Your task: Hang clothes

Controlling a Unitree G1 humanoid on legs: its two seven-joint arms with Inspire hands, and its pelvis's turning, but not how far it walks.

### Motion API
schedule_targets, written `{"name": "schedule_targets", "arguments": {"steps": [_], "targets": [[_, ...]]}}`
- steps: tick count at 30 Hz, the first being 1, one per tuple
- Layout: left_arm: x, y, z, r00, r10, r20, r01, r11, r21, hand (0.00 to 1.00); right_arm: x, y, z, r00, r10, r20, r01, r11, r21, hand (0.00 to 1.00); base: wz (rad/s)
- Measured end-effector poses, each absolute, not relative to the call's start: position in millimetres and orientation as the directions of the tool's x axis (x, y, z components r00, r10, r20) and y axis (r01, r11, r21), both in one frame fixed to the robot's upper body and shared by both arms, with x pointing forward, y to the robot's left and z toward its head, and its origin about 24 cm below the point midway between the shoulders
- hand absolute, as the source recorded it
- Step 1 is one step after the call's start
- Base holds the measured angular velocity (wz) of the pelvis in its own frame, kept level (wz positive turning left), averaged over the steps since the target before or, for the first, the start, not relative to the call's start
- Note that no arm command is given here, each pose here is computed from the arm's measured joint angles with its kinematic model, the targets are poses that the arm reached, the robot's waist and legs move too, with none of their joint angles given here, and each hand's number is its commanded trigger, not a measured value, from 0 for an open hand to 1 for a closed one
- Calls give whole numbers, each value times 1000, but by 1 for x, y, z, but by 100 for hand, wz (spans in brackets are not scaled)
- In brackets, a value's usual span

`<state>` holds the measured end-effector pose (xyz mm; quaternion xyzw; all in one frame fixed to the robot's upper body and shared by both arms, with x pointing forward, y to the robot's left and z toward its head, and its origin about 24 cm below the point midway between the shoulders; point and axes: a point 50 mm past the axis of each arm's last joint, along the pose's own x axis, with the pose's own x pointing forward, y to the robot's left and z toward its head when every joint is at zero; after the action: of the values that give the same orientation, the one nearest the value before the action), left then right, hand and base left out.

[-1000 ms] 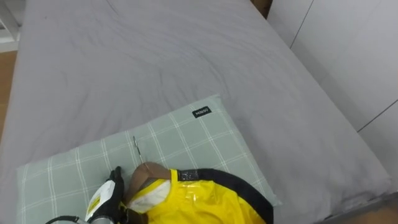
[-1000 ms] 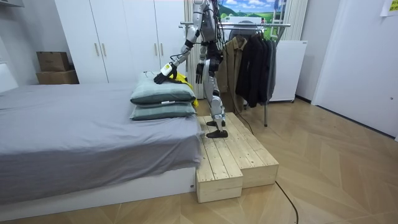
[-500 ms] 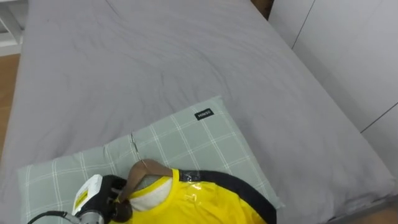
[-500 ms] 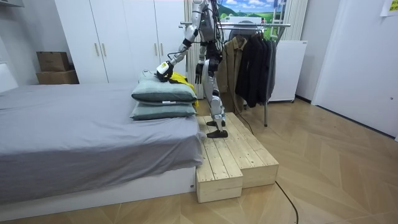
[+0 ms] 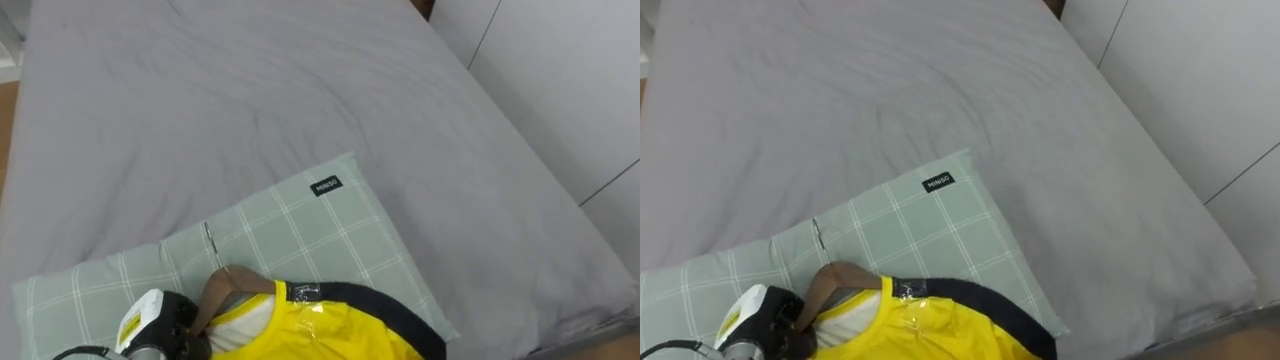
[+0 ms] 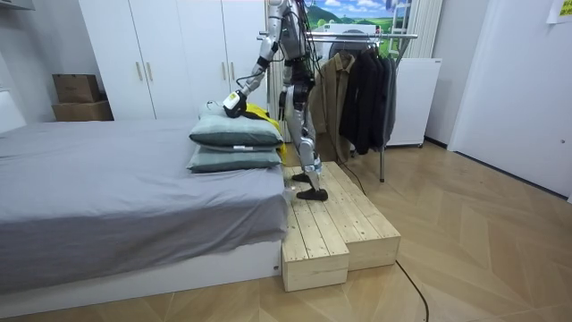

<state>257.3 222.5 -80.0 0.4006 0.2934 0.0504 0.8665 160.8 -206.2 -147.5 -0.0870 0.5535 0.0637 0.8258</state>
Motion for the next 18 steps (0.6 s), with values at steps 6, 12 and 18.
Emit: {"name": "schedule_targets", "arguments": {"steps": [6,12,18], "targets": [[254,223,-84,803,329,-496,169,673,720,100,168,-208,-145,401,-12,-916,-190,977,-96,0,26],[258,210,-84,813,298,-501,180,688,703,100,173,-205,-143,416,16,-909,-202,977,-75,0,6],[255,209,-86,811,293,-506,185,693,697,100,160,-205,-148,383,25,-923,-205,977,-58,0,0]]}}
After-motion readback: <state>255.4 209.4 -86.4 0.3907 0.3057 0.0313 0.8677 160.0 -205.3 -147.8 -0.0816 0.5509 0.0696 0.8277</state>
